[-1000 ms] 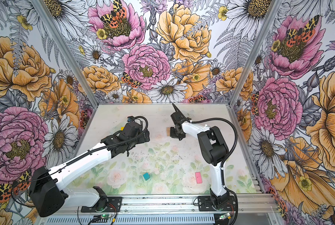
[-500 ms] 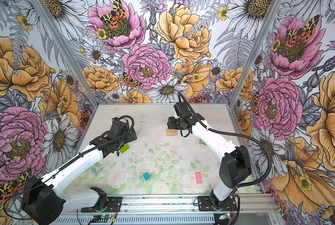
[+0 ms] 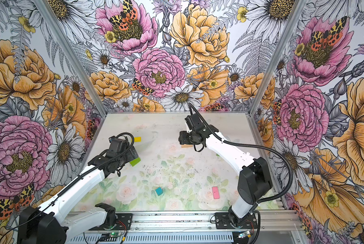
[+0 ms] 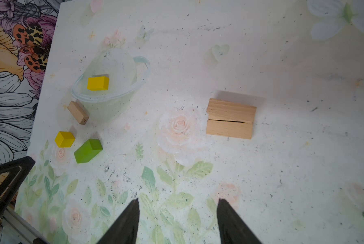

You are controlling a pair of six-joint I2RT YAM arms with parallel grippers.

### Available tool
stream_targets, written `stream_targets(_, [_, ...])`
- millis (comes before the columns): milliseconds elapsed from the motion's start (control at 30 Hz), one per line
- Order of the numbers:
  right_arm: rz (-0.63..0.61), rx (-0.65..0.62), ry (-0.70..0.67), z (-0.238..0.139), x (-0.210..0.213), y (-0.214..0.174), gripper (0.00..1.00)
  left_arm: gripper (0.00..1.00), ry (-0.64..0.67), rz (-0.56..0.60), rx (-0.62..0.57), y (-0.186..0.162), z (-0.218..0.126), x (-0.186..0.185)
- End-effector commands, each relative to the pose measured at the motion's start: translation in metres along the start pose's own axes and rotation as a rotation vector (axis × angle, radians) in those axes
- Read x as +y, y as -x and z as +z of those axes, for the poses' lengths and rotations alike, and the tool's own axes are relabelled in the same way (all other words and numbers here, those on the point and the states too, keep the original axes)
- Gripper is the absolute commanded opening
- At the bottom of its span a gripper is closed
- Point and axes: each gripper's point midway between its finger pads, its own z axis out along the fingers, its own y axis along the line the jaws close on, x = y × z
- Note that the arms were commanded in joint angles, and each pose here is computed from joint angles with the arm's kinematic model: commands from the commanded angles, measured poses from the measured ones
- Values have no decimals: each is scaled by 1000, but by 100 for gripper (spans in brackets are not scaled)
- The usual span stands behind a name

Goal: Build the wood block tower
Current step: 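Raise the right gripper while the left gripper moves toward the small wood bar, then lower the left gripper onto the small wood bar beside the plastic lid and close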

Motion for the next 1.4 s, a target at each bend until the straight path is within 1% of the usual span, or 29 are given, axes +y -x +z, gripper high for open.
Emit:
stream_targets(0, [-27,4,36,2,12,5,63,99,17,4,13,6,8,6])
stream_targets(133, [-37,6,46,1,14,5,67,99,62,33,27,16,22,14])
stream_targets(333, [-37,4,50,0,14,5,71,99,110,11,70,29,51,25])
stream_targets(500, [-32,4,54,-1,13,7,71,99,129,-9,69,43,70,26])
stream_targets(567, [-27,3,56,-1,12,8,72,98,134,-4,73,49,78,26])
stream_targets(700, [-20,7,61,-1,10,8,72,97,127,45,103,57,95,21])
stream_targets(800, [-12,10,61,-1,6,8,72,95,138,52,129,56,105,24])
stream_targets(833, [-10,11,58,-1,5,8,72,95,115,47,153,51,108,21])
stream_targets(1000, [1,9,53,-2,-1,9,73,93,115,45,201,38,120,21])
stream_targets(1367, [8,17,41,0,-6,5,73,92,88,74,243,24,134,-1])
